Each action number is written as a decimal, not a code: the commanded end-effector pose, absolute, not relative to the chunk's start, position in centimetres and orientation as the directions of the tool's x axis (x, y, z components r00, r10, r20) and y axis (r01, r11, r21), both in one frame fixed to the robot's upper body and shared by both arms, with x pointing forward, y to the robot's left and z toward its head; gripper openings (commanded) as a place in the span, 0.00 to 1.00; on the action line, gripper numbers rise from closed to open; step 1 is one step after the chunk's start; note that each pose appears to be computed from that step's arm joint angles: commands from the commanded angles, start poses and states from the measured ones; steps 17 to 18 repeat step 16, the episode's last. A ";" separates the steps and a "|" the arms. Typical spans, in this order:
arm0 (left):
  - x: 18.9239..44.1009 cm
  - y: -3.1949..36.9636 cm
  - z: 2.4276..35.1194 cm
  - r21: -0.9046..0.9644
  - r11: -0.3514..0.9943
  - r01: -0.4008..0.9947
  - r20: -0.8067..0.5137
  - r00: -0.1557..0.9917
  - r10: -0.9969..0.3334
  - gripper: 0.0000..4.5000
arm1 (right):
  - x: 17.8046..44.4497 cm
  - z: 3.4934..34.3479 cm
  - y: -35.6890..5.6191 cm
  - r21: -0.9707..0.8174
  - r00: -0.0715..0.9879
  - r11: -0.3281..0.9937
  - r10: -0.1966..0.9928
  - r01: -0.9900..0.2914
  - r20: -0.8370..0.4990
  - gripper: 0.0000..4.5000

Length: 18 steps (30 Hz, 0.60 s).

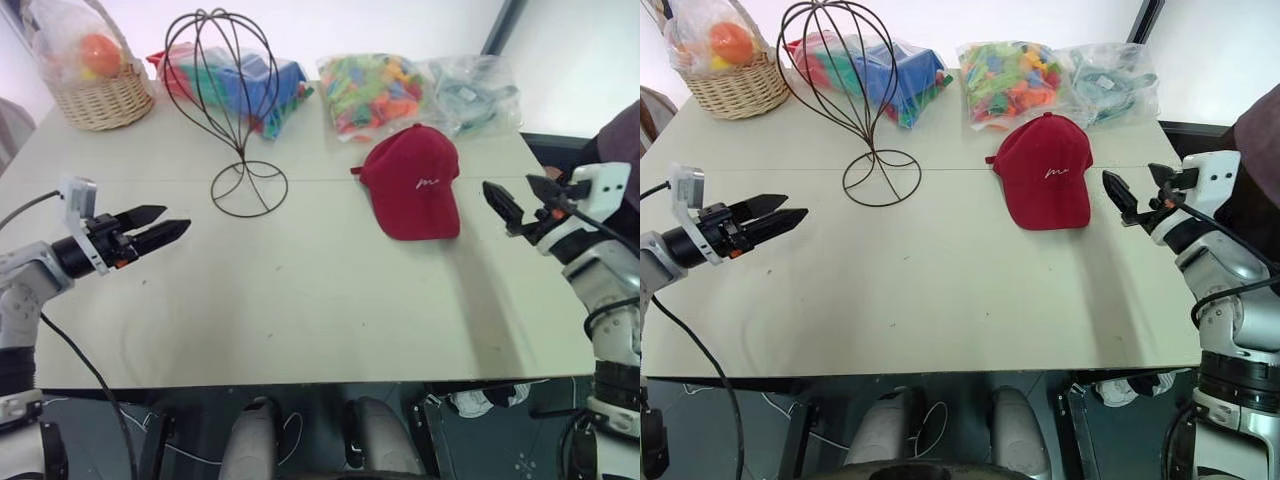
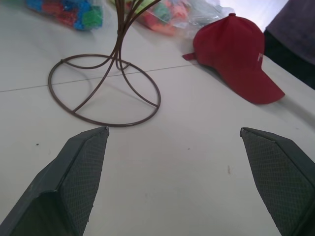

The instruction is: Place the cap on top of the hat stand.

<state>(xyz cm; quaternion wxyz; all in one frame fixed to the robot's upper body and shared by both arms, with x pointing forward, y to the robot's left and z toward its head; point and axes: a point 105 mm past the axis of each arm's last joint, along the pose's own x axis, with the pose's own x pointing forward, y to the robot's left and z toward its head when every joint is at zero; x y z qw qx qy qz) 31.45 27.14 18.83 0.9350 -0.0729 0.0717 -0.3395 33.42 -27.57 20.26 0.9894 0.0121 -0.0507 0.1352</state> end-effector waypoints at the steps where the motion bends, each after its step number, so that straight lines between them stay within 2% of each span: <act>1: 30.8 27.9 20.7 -0.121 0.776 0.618 -0.067 0.775 -0.628 1.00 | 32.9 22.1 -26.6 -0.035 0.932 0.942 0.335 -0.334 0.137 0.97; 5: 30.4 28.3 20.6 -0.110 0.787 0.607 -0.077 0.784 -0.616 1.00 | 33.5 22.1 -27.5 -0.042 0.946 0.956 0.295 -0.292 0.137 0.97; 18: 28.9 28.4 19.4 -0.126 0.799 0.588 -0.085 0.796 -0.600 1.00 | 32.5 21.7 -27.4 -0.007 0.939 0.947 0.320 -0.322 0.128 0.97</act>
